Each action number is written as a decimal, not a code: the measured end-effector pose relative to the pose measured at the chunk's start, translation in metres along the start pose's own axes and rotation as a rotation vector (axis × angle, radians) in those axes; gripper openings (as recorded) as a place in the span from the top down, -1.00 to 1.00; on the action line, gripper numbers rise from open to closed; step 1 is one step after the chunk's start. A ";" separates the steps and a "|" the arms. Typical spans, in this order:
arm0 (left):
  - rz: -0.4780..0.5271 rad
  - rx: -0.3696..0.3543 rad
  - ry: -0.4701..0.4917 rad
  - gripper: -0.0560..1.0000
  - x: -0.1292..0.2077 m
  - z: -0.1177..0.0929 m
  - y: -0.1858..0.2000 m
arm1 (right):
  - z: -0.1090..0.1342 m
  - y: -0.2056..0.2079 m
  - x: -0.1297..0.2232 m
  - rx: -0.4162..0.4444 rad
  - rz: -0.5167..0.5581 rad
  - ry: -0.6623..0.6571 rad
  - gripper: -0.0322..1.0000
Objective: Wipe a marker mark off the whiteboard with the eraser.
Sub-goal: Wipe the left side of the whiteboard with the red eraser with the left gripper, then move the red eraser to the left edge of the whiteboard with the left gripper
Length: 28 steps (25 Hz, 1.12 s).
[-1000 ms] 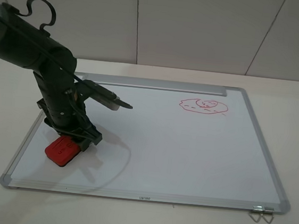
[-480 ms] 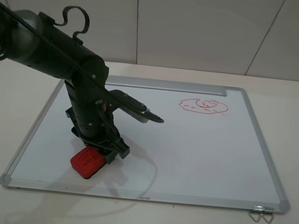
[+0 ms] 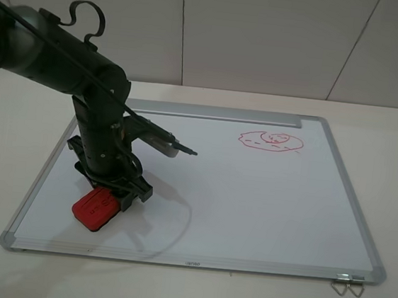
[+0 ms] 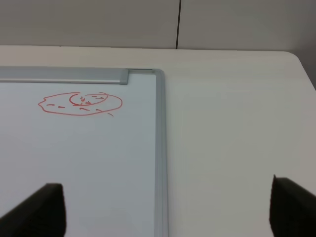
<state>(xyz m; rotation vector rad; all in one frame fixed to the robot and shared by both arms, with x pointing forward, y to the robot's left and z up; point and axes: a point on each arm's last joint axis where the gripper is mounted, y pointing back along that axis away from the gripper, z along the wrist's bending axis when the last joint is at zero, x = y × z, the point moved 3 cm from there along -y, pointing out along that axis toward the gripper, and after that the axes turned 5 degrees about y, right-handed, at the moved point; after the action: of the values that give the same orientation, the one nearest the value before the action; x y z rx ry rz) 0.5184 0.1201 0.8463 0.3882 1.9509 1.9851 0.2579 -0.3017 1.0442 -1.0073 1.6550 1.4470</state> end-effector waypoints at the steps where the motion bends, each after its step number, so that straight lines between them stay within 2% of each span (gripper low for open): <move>1: 0.003 -0.005 0.011 -0.19 0.000 0.006 -0.001 | 0.000 0.000 0.000 0.000 0.000 0.000 -0.43; 8: -0.002 -0.038 0.158 -0.19 0.011 0.069 -0.006 | 0.000 0.000 0.000 0.000 0.000 0.000 -0.43; 10: -0.008 -0.044 0.199 -0.19 0.013 0.080 -0.005 | 0.000 0.000 0.000 0.000 0.000 0.000 -0.43; 15: -0.051 -0.049 0.255 -0.19 0.013 0.084 0.007 | 0.000 0.000 0.000 0.000 0.000 0.000 -0.43; 21: -0.212 -0.030 0.405 -0.19 0.015 0.086 0.066 | 0.000 0.000 0.000 0.000 0.000 0.000 -0.43; 23: -0.234 -0.023 0.455 -0.19 0.023 0.085 0.077 | 0.000 0.000 0.000 0.000 0.000 0.000 -0.43; 28: -0.177 -0.023 0.507 -0.19 0.055 0.082 0.068 | 0.000 0.000 0.000 0.000 0.000 0.000 -0.43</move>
<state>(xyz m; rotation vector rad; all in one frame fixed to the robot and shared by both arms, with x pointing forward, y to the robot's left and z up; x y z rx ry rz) 0.4992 0.2172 0.9146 -0.3193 2.1484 2.1294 0.2579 -0.3017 1.0442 -1.0073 1.6550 1.4470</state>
